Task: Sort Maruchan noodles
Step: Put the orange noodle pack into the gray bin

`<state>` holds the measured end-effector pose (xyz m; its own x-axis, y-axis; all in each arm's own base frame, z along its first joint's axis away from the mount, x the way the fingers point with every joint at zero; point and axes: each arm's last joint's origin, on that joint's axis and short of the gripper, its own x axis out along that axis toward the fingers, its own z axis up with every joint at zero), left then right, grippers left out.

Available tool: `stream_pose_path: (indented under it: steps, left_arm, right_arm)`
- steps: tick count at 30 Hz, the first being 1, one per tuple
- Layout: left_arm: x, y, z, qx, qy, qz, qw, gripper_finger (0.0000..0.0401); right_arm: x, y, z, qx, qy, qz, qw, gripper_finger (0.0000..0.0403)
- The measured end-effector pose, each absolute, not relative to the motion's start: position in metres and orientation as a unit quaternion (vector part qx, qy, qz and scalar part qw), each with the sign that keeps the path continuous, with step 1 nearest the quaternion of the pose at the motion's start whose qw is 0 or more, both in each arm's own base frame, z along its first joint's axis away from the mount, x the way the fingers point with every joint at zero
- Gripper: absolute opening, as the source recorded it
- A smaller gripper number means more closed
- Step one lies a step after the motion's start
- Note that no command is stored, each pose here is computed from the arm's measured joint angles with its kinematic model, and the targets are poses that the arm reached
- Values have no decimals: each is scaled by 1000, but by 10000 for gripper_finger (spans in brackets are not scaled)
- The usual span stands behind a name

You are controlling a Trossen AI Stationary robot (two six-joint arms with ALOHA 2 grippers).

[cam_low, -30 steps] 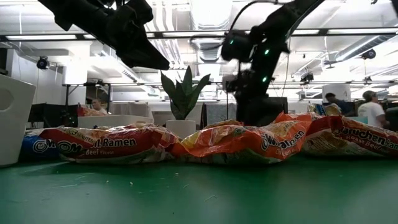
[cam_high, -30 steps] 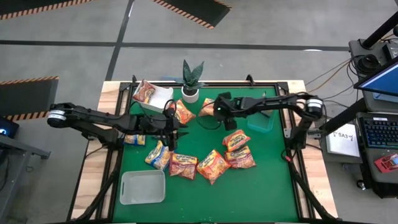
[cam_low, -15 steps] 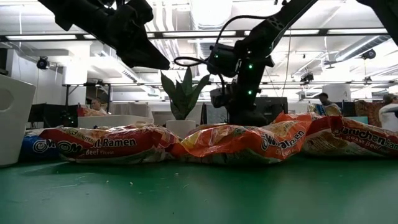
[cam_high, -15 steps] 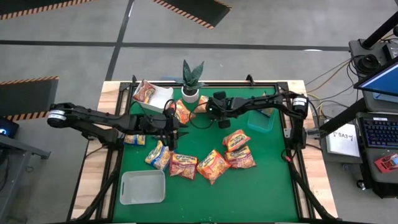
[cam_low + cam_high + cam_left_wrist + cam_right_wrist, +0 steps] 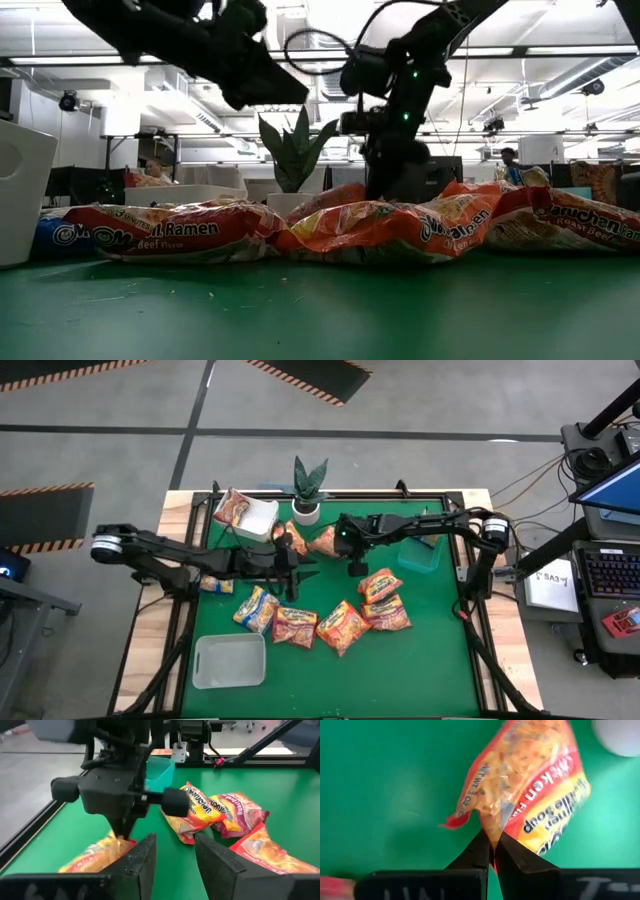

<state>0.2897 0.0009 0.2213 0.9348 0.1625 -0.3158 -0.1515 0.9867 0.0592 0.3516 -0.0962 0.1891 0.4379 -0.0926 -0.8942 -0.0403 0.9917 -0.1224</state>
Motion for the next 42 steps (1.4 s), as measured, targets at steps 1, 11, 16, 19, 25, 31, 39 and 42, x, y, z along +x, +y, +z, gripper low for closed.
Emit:
stream_pose_path:
  steps: [1,11,16,19,25,31,39,42]
  left_arm:
    - [293,1,217,19,159,79,984,124]
    - [324,3,170,50,151,110,981,227]
    - [336,3,152,51,170,109,978,246]
    - [343,3,143,55,177,112,976,239]
    - [355,5,131,62,190,140,970,218]
    - [359,8,122,63,199,171,963,186]
    - [358,9,121,48,197,195,960,59]
    - [358,9,126,41,184,198,962,11]
  right_arm:
    - [352,-93,190,-43,525,-9,850,9]
    - [356,-66,190,13,525,23,851,9]
    - [356,-65,190,24,525,17,851,9]
    - [356,-65,190,24,525,17,851,9]
    - [356,-65,190,25,525,16,851,9]
    - [356,-65,191,27,524,14,851,9]
    - [348,-64,215,19,497,7,867,9]
    - [340,-62,233,15,476,5,879,9]
